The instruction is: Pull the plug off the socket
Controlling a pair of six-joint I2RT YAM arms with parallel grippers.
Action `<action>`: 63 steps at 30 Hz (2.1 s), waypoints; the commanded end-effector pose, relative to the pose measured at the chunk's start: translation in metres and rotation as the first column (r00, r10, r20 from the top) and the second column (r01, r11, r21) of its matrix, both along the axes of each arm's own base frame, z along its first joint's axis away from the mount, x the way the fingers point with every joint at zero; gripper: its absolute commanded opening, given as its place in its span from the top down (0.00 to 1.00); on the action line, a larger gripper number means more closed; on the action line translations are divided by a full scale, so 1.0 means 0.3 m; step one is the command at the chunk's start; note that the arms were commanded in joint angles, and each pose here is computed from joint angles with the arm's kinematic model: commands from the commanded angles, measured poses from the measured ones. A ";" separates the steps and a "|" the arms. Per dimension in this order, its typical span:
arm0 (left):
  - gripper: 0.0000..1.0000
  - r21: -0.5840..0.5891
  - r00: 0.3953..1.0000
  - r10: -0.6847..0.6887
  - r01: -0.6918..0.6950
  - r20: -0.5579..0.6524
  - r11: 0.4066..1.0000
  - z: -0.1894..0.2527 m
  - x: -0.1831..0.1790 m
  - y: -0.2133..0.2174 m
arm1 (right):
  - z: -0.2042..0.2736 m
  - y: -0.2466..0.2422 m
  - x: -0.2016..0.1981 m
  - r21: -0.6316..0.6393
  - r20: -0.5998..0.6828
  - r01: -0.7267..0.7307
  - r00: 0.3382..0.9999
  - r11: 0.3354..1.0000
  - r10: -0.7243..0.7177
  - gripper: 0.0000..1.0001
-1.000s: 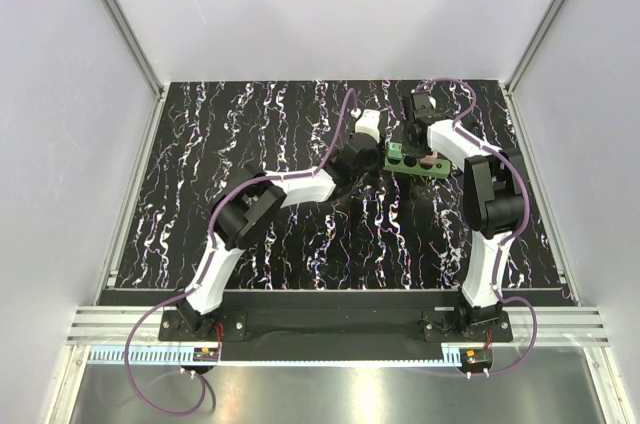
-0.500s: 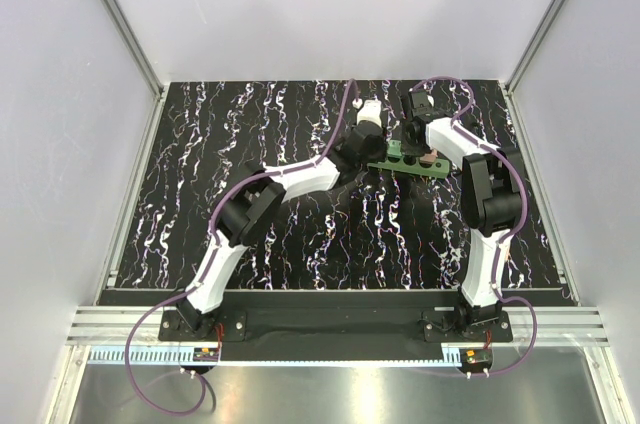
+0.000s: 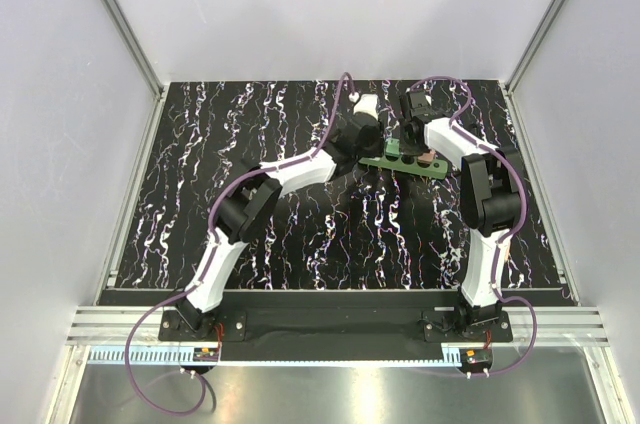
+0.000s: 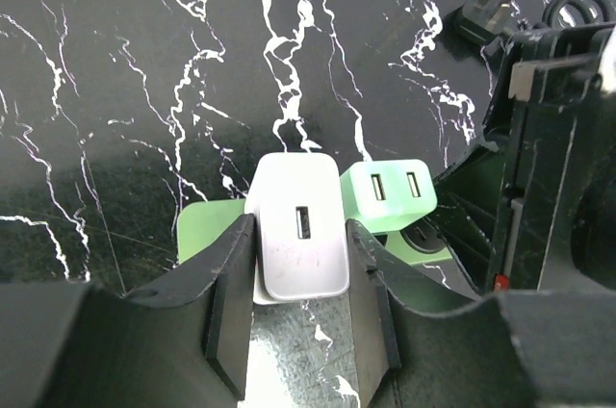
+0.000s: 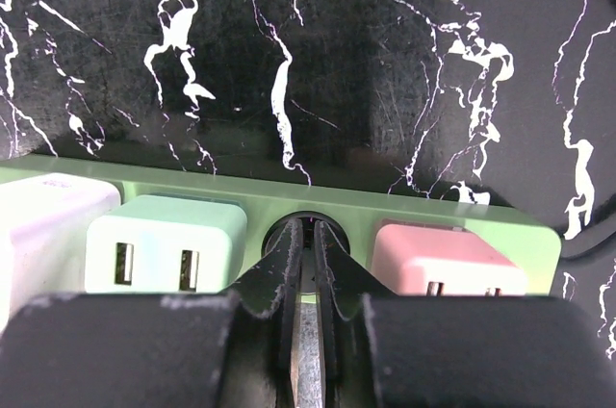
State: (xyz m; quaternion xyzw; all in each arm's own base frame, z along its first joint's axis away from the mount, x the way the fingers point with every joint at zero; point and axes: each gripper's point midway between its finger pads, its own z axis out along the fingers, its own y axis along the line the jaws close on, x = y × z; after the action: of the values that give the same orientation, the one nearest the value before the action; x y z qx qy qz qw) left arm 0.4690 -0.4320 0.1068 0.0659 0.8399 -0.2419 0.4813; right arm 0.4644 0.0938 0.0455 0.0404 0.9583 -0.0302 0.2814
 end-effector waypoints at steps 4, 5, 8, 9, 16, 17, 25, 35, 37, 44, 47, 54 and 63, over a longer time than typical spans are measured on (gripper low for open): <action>1.00 -0.283 0.862 0.072 0.085 0.501 0.955 0.831 0.024 -0.110 | -0.223 0.037 -0.243 0.009 -0.324 -0.065 0.944 0.998 0.065 0.88; 1.00 -0.298 0.846 0.081 0.095 0.527 0.950 0.851 0.012 -0.116 | -0.223 0.037 -0.243 0.008 -0.325 -0.067 0.943 0.998 0.066 0.88; 1.00 -0.316 0.808 0.095 0.116 0.582 0.942 0.871 -0.026 -0.104 | -0.224 0.038 -0.245 0.007 -0.327 -0.070 0.943 0.998 0.068 0.88; 1.00 -0.323 0.803 0.113 0.104 0.586 0.941 0.885 -0.024 -0.086 | -0.224 0.036 -0.246 0.007 -0.328 -0.070 0.942 0.998 0.068 0.88; 1.00 -0.323 0.748 0.149 0.091 0.646 0.942 0.891 -0.038 -0.028 | -0.223 0.038 -0.244 0.006 -0.327 -0.074 0.942 0.997 0.072 0.88; 1.00 -0.303 0.731 0.139 0.097 0.668 0.948 0.896 -0.050 -0.032 | -0.223 0.039 -0.244 0.008 -0.327 -0.075 0.942 0.997 0.073 0.88; 1.00 -0.429 0.884 0.203 -0.003 0.420 0.903 0.825 0.065 -0.033 | -0.222 0.037 -0.245 0.008 -0.331 -0.076 0.941 0.997 0.075 0.88; 1.00 -0.312 0.848 0.216 -0.064 0.483 0.948 0.852 0.129 -0.024 | -0.223 0.038 -0.238 0.002 -0.329 -0.075 0.941 0.997 0.072 0.89; 1.00 -0.297 0.862 0.212 -0.075 0.461 0.952 0.829 0.142 -0.032 | -0.224 0.036 -0.242 0.004 -0.333 -0.076 0.940 0.997 0.073 0.88; 1.00 -0.308 0.777 0.106 0.117 0.621 0.944 0.845 0.047 -0.064 | -0.224 0.039 -0.240 0.004 -0.338 -0.087 0.937 0.996 0.083 0.89; 1.00 -0.298 0.717 0.123 0.123 0.686 0.946 0.883 0.022 -0.045 | -0.223 0.040 -0.240 0.005 -0.337 -0.085 0.938 0.996 0.082 0.89; 1.00 -0.194 0.638 0.071 0.125 0.767 0.973 0.906 -0.058 -0.054 | -0.224 0.040 -0.241 0.006 -0.336 -0.086 0.938 0.996 0.083 0.89; 1.00 -0.305 0.813 0.272 -0.123 0.515 0.945 0.846 0.068 0.006 | -0.224 0.040 -0.241 0.005 -0.336 -0.090 0.938 0.996 0.087 0.89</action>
State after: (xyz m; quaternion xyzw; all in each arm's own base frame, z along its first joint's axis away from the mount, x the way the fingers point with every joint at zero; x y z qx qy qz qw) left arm 0.4827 -0.4338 0.1249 0.1610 0.7832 -0.1254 0.5873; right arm 0.4686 0.1051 0.0508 0.0190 0.9590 -0.0193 0.2822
